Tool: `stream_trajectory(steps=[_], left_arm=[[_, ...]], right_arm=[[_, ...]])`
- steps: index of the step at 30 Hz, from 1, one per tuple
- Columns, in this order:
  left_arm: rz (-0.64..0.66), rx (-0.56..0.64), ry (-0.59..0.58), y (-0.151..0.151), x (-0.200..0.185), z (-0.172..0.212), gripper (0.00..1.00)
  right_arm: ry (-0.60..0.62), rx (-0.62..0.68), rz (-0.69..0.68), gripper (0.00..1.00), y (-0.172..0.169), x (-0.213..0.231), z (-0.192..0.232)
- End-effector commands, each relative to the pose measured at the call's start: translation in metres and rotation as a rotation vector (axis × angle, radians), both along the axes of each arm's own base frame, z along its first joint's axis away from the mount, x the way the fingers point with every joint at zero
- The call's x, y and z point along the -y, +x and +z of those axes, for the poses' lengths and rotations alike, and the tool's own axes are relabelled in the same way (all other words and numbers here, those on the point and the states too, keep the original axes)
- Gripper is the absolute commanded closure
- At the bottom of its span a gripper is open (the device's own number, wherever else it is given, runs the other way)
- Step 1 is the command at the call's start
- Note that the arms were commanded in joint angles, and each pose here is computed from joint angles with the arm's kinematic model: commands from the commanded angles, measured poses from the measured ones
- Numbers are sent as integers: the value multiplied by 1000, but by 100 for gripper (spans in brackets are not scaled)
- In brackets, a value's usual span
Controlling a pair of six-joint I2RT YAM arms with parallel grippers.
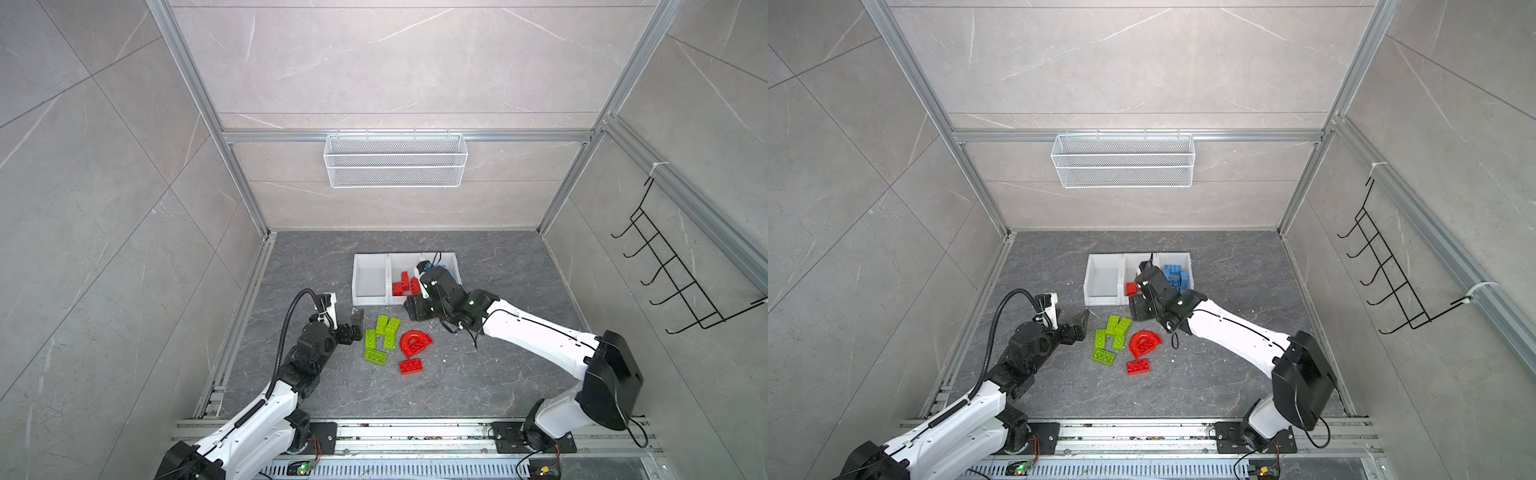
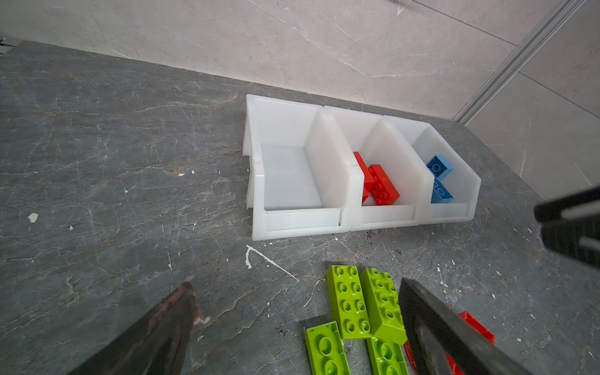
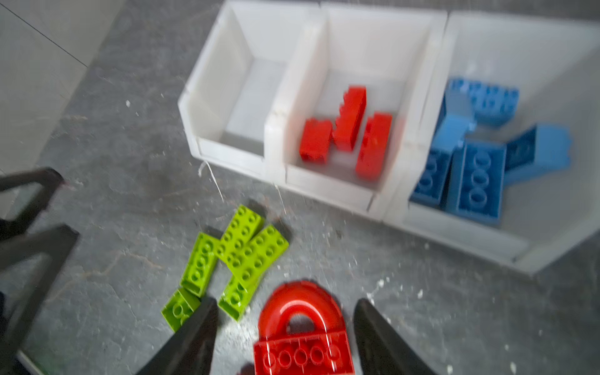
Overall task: Sort the legos into containers by color
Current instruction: 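Lower the right gripper onto the red brick lying on the red arch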
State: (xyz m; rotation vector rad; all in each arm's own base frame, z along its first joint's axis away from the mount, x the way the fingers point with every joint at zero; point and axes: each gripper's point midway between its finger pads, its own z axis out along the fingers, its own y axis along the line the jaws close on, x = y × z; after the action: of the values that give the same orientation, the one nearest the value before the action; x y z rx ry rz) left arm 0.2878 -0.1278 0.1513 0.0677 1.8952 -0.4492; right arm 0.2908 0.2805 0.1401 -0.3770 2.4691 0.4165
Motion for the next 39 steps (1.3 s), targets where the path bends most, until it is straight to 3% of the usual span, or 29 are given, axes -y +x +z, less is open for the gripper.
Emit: stream_trajectory(steps=[1,8,19,28,39], left_arm=[[13,32,-15,4,-1,12,0],[10,20,-9,6,0,8,0],[12,20,-7,6,0,8,0],[13,20,-5,6,0,8,0],[18,20,-2,6,-2,7,0]], right_arm=[[-34,-84,-52,31,-33,15,-36],[39,-133,-62,32,-60,15,-75],[86,-105,-89,31,-50,7,-89],[88,-158,-106,34,-55,7,-103],[82,-152,-63,30,-23,-12,-106]])
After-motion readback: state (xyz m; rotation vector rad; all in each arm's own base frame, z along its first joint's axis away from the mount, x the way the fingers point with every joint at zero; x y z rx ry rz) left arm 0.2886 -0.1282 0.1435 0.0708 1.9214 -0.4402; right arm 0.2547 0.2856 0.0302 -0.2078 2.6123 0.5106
